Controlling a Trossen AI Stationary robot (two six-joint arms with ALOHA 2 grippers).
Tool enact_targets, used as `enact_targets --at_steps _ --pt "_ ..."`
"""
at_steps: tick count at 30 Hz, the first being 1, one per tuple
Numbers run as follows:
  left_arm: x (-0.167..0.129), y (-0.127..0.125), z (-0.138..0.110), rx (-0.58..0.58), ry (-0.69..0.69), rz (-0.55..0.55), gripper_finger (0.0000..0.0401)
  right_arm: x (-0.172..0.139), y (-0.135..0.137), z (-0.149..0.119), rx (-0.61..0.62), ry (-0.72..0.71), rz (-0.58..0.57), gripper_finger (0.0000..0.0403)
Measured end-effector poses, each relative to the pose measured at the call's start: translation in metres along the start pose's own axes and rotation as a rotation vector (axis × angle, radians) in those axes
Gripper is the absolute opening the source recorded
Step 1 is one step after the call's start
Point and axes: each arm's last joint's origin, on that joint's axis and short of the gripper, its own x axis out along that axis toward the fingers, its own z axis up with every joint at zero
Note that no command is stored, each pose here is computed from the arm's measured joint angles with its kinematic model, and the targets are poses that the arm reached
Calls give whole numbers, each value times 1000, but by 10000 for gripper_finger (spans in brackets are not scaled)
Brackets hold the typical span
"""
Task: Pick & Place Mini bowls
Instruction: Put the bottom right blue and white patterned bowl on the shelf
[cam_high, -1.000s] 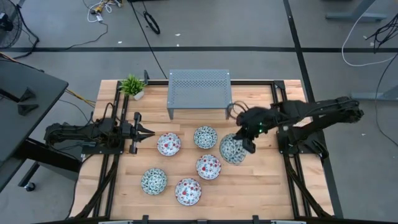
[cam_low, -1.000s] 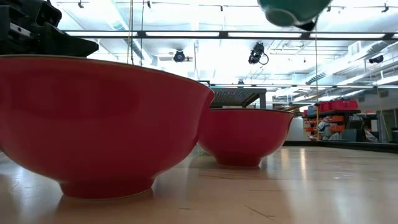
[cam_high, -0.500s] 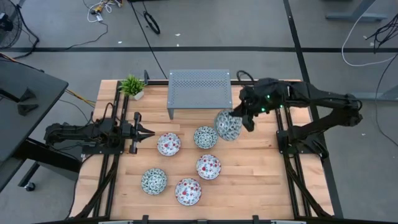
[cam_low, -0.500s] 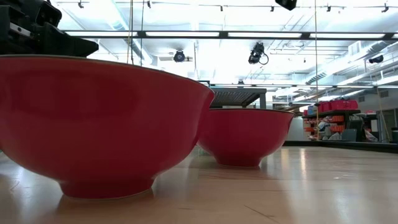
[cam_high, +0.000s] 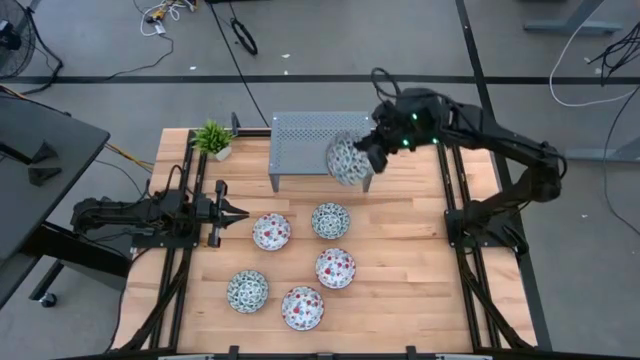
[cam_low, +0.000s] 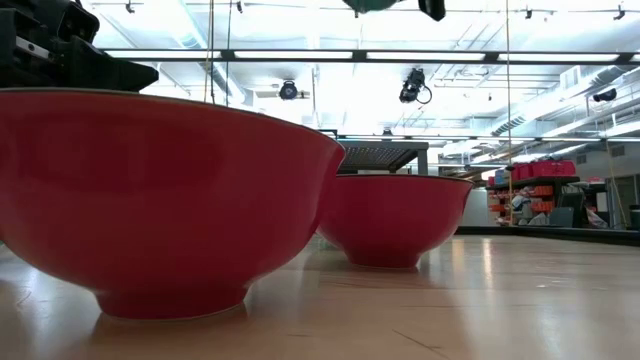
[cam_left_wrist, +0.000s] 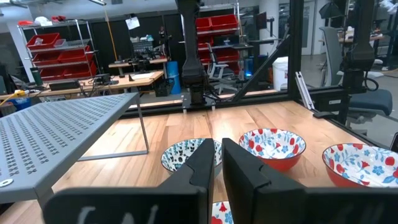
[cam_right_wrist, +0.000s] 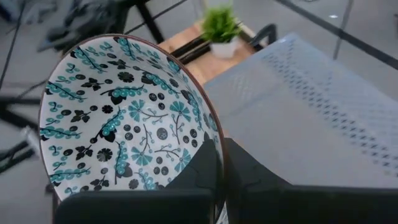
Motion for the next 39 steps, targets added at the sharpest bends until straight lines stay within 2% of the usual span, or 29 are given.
enact_targets --at_steps 6,20,32,39 --pt "0 0 0 0 0 0 37 17 -24 16 91 -11 -77 4" --pt "0 0 0 0 1 1 37 64 -81 23 276 57 -216 4" --pt "0 0 0 0 0 0 37 72 -125 18 441 148 -268 4" --pt "0 0 0 -1 0 1 37 75 -138 9 471 253 -306 4"
